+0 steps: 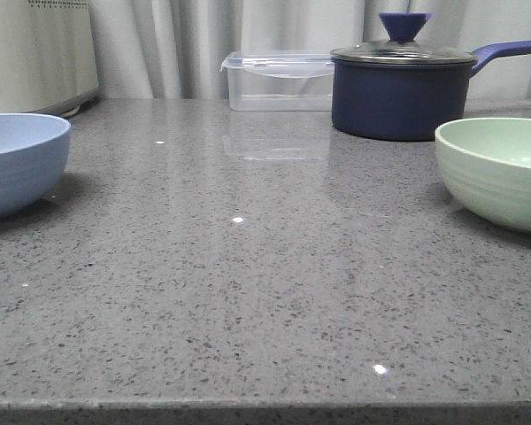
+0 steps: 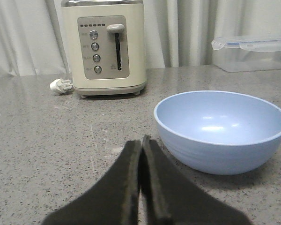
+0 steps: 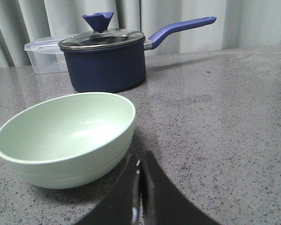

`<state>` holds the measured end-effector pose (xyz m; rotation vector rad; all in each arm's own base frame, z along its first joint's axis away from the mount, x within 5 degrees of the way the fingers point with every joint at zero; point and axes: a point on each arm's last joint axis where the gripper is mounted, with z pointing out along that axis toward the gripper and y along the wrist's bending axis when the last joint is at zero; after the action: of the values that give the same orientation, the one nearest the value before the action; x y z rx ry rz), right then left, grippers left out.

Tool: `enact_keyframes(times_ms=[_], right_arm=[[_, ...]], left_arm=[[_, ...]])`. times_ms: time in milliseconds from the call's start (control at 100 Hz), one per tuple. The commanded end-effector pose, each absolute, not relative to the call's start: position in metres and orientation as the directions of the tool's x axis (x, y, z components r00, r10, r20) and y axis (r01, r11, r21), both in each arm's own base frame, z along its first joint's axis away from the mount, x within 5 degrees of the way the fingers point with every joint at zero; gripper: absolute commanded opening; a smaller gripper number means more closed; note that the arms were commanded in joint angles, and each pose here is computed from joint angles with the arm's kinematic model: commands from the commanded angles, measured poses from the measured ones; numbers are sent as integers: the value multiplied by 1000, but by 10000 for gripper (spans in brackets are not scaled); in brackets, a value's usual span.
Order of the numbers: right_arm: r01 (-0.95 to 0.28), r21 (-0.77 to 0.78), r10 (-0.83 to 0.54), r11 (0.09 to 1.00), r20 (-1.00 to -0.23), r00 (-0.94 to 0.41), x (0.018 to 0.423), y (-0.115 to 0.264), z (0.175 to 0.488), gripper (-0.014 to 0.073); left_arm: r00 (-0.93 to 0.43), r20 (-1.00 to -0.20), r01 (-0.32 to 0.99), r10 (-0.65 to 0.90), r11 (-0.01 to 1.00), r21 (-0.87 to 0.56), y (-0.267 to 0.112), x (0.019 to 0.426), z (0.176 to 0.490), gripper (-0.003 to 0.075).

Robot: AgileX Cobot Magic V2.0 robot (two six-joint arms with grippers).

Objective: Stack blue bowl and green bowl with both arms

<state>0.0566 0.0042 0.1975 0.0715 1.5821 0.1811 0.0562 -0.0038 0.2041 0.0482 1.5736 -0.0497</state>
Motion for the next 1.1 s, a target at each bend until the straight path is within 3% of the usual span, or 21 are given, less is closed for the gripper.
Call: enact_keyframes(times_ms=[0, 1090], right_arm=[[-69, 145, 150, 987, -986, 74, 55, 3, 205, -67], [-70, 145, 150, 987, -985, 80, 55, 3, 206, -67]], left_arm=[[75, -997, 49, -9, 999, -6, -3, 55, 200, -20], [95, -995, 50, -10, 999, -6, -3, 54, 208, -20]])
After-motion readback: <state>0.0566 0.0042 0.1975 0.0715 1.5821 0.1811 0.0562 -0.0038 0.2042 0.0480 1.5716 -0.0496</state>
